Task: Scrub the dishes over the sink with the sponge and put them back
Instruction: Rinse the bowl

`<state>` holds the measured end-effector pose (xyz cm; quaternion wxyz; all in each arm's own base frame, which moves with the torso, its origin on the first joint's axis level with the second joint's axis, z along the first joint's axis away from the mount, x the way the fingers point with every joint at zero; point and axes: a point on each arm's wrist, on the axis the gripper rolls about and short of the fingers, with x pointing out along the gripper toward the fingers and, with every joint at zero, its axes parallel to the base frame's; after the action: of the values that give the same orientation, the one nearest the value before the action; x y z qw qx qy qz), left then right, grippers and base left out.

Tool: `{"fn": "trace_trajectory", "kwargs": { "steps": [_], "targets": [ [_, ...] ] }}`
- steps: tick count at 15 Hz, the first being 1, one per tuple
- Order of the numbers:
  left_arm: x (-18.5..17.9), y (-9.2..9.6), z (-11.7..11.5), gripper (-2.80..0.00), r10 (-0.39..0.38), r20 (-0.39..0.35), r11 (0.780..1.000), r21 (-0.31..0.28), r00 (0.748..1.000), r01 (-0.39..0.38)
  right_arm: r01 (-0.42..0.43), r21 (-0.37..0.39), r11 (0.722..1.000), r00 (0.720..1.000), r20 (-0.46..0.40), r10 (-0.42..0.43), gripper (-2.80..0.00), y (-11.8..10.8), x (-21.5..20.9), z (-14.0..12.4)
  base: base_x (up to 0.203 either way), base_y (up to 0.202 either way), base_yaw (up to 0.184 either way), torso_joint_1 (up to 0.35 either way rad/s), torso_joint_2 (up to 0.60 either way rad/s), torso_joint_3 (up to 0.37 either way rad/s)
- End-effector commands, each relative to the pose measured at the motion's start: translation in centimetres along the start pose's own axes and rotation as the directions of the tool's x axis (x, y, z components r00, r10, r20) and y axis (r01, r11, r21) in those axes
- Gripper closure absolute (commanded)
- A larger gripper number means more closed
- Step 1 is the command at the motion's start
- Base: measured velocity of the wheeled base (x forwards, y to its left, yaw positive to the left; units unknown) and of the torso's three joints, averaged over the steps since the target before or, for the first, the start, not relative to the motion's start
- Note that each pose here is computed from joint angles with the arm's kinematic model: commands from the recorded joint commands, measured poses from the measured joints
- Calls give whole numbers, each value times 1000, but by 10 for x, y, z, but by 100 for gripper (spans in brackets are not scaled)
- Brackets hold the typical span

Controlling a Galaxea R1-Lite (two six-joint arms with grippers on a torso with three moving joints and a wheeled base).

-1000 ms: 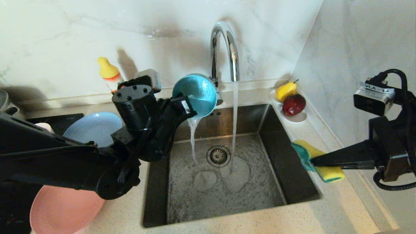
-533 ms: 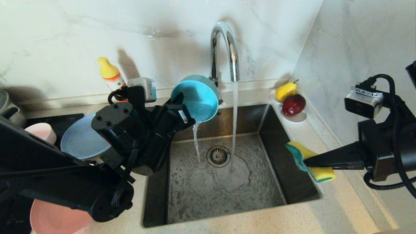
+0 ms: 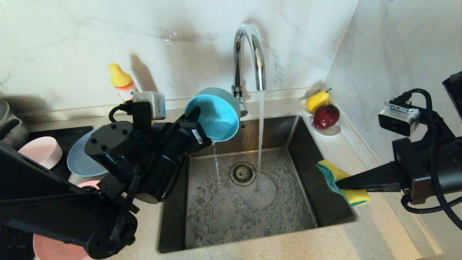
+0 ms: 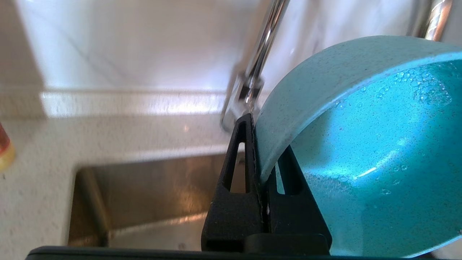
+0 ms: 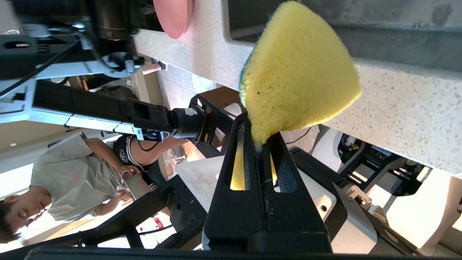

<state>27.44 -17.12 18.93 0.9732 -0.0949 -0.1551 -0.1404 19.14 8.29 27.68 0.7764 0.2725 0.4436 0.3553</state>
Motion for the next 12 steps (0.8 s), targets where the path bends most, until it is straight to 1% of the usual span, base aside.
{"fn": "trace_trajectory", "kwargs": {
  "steps": [1, 2, 4, 5, 8, 9, 12],
  "targets": [
    [-2, 1, 13, 0, 0, 38, 1000, -10, 999, 0, -2, 5, 1000, 1000, -5, 2, 0, 0, 0, -1, 0, 0, 0, 0, 0, 0],
    [-2, 1, 13, 0, 0, 38, 1000, -10, 999, 0, -2, 5, 1000, 1000, -5, 2, 0, 0, 0, -1, 0, 0, 0, 0, 0, 0],
    [-3, 0, 23, 0, -5, 68, 1000, -7, 998, 6, -1, 7, 1000, 1000, -9, 1, 0, -1, 1, 0, 0, 0, 0, 0, 0, 0],
    [-3, 0, 23, 0, -5, 68, 1000, -7, 998, 6, -1, 7, 1000, 1000, -9, 1, 0, -1, 1, 0, 0, 0, 0, 0, 0, 0],
    [0, 0, 33, 0, -7, 105, 1000, 0, 994, 7, -1, 9, 1000, 1000, -10, 1, 0, -1, 2, 1, 0, 0, 0, 0, 0, 0],
    [-1, 1, 42, 0, -13, 131, 1000, -2, 991, 14, -1, 8, 1000, 1000, -10, 1, 0, -1, 2, 1, 0, 0, 0, 0, 0, 0],
    [-1, 3, 39, 0, -9, 123, 1000, 3, 992, 9, -3, 9, 1000, 1000, -10, 3, 0, -1, 2, 1, 0, 0, 0, 0, 0, 0]
  ]
}}
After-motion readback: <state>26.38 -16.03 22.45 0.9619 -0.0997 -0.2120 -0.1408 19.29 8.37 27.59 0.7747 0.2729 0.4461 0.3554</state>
